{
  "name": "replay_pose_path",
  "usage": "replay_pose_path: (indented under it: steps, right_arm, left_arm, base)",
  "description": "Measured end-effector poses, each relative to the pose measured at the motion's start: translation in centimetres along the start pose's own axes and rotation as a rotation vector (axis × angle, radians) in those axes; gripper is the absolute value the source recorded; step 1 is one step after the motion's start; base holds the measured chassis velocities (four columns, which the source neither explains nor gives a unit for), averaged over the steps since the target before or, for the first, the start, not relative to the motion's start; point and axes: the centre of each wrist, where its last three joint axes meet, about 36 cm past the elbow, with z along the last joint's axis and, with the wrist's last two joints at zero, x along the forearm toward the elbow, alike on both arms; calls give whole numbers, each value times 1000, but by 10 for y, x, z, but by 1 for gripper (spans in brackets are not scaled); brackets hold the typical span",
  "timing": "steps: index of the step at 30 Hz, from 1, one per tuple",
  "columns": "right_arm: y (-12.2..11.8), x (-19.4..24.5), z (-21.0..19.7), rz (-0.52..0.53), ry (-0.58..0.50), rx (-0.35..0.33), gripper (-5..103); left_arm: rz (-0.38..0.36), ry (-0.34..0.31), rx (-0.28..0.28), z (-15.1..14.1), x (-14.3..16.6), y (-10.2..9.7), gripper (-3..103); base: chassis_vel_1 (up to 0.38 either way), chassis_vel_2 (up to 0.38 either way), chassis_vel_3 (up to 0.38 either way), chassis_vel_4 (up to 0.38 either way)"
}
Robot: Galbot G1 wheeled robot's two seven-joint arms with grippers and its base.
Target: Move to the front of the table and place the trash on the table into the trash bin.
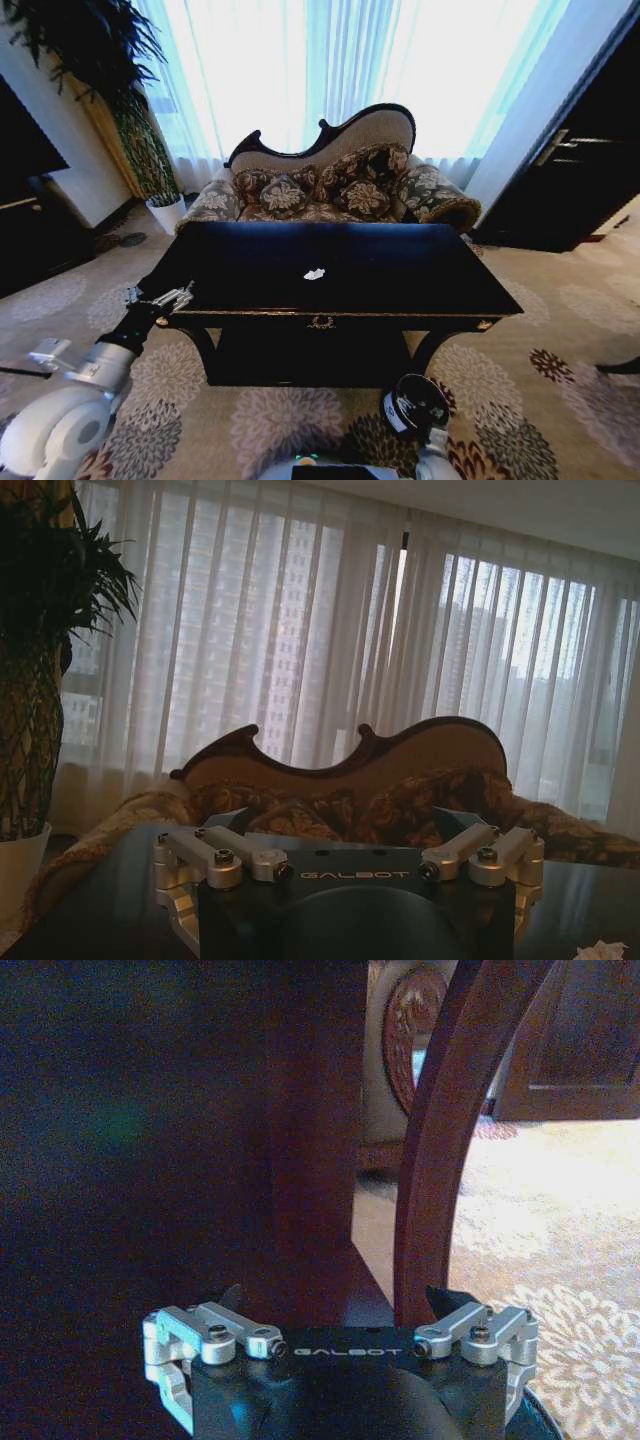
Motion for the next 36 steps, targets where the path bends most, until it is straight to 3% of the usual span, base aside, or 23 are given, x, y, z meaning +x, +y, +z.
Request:
replay_pose_path:
  steps: [6, 16, 26, 36]
  right_arm:
    - [-6, 33, -21, -19, -75, -31, 100]
    - [3, 80, -133, 3, -272, -149, 100]
    - [0, 117, -215, 76, -396, -201, 100]
    - [7, 127, -261, 41, -463, -207, 100]
  left_arm:
    - [0, 0, 0, 0, 0, 0, 100]
    - [0, 0, 0, 0, 0, 0, 100]
    - [0, 0, 0, 0, 0, 0, 100]
    - [0, 0, 0, 0, 0, 0, 100]
  base:
    - [0, 0, 0, 0]
    - [0, 0, 0, 0]
    - [0, 0, 0, 0]
    - [0, 0, 0, 0]
